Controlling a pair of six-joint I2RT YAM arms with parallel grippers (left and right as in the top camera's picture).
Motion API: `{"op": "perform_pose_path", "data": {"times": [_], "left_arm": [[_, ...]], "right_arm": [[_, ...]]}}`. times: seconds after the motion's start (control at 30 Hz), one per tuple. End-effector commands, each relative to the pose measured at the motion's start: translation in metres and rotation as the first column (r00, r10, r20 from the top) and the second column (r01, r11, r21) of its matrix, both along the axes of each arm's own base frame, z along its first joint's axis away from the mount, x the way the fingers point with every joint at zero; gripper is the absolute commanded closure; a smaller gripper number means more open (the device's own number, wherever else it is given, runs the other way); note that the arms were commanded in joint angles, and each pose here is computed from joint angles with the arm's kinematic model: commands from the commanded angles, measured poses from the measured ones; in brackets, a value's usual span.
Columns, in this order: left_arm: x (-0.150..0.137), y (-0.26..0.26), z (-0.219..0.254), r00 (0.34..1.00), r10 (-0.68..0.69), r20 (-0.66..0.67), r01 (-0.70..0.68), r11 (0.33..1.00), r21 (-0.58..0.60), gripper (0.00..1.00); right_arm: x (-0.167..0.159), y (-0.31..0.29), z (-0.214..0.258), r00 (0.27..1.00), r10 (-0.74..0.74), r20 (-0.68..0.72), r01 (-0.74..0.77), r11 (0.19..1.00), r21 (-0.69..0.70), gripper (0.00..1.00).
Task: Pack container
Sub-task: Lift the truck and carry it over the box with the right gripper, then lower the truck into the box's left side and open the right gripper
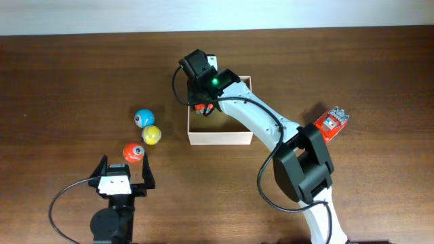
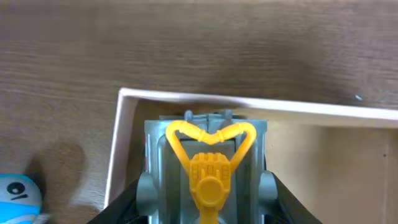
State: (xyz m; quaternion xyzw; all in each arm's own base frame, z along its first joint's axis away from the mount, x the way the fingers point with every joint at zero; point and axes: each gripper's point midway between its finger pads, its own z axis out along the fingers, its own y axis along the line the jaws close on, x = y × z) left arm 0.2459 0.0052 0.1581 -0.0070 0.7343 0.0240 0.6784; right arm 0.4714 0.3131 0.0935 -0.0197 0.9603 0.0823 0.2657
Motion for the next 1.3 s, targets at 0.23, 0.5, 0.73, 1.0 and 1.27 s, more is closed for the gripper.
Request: {"op": "perform_pose_path", "data": {"times": [0.23,0.5,0.73,1.0,1.27], "left_arm": [[0.000,-0.001,0.000,1.000,-0.007,0.003,0.006,1.000,0.015,0.01],[0.000,-0.001,0.000,1.000,-0.007,0.003,0.006,1.000,0.015,0.01],[0.000,-0.001,0.000,1.000,-0.007,0.003,0.006,1.000,0.015,0.01],[0.000,-0.001,0.000,1.000,-0.007,0.003,0.007,1.000,0.015,0.01],[0.000,-0.001,0.000,1.000,-0.007,0.003,0.006,1.000,0.015,0.01]], "right_arm": [[0.007,0.008,0.000,1.000,0.000,0.025,-0.001,1.000,0.019,0.47],[0.008,0.008,0.001,0.999,0.017,0.033,-0.017,1.000,0.009,0.46],[0.013,0.001,0.019,0.998,0.037,0.059,-0.037,0.999,0.002,0.46],[0.004,-0.027,0.060,0.998,0.034,0.045,-0.033,0.999,-0.029,0.47],[-0.004,-0.036,0.032,0.999,0.026,-0.032,-0.028,0.997,-0.077,0.75]]}}
